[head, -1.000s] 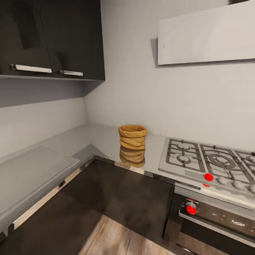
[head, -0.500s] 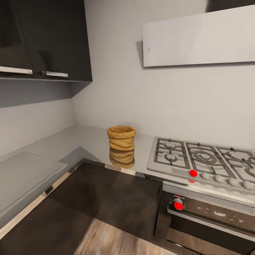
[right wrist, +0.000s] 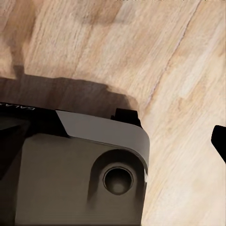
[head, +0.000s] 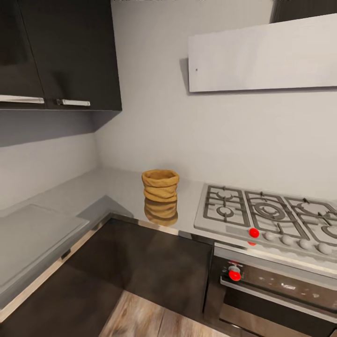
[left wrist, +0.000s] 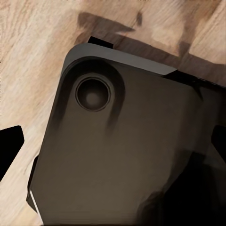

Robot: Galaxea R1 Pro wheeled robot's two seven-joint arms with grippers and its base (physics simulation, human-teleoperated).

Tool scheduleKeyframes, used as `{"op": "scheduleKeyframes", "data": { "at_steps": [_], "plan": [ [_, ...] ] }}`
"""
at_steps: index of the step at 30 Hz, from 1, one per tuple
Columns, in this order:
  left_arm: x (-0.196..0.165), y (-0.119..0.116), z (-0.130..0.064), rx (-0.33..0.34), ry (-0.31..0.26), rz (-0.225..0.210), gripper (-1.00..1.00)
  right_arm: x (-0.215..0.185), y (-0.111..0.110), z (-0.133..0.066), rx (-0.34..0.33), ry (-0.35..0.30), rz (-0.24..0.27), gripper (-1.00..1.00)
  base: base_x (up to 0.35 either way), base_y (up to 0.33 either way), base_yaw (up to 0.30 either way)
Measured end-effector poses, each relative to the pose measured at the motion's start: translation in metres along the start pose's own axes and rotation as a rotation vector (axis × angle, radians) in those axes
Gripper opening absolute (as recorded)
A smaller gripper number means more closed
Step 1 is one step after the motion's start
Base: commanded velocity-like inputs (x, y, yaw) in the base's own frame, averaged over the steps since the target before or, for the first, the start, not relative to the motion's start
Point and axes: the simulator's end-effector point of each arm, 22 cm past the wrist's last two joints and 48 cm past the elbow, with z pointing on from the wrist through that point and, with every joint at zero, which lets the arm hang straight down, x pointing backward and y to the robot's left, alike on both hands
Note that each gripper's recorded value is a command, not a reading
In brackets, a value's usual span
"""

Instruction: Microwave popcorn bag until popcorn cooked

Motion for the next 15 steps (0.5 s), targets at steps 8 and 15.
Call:
{"op": "scheduleKeyframes", "data": {
  "at_steps": [8, 15],
  "plan": [
    [-0.001, -0.001, -0.012, 0.001, 0.000, 0.001, 1.00, -0.002, 0.001, -0.012, -0.002, 0.002, -0.001, 1.00, 0.000, 0.000, 0.000],
    [-0.001, -0.001, -0.023, 0.001, 0.001, 0.002, 1.00, -0.004, 0.001, -0.022, -0.002, 0.003, -0.001, 1.00, 0.000, 0.000, 0.000]
  ]
}}
